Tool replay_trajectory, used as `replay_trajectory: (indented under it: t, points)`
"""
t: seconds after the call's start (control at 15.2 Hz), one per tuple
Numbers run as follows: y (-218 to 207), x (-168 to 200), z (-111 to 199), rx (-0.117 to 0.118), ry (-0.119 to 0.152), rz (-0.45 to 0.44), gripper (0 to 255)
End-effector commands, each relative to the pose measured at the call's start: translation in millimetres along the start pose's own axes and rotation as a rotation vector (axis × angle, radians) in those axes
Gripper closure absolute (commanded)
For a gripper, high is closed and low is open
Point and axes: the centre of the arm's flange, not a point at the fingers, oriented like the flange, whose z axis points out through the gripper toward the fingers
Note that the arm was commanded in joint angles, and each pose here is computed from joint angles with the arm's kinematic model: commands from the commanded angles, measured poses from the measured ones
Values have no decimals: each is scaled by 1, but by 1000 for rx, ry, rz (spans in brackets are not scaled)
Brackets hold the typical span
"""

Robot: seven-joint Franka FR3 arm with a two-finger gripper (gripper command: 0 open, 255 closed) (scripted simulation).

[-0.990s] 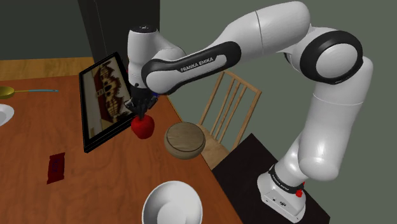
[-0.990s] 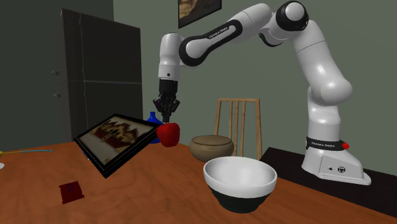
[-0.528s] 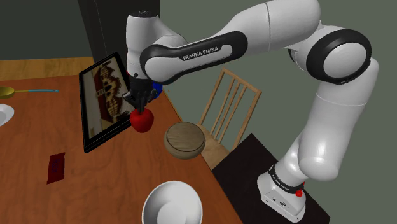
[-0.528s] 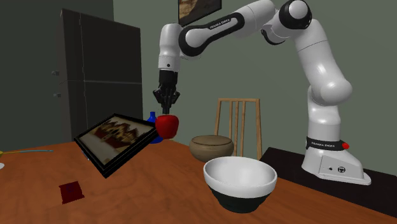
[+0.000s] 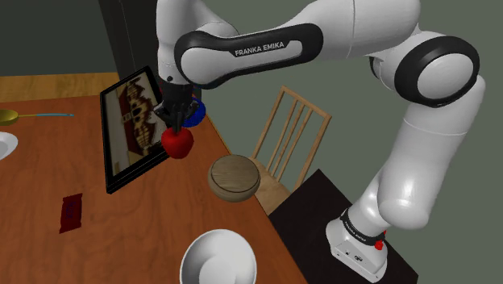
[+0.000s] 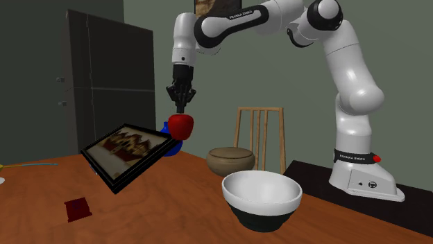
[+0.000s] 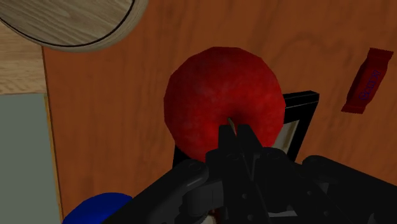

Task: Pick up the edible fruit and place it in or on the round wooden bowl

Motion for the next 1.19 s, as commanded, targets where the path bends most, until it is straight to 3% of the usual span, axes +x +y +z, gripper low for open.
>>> replay_trajectory:
  t: [0.0, 1.12]
  points:
    - [0, 1, -11, 0, 0, 0, 255]
    - [153, -117, -99, 0, 0, 0, 255]
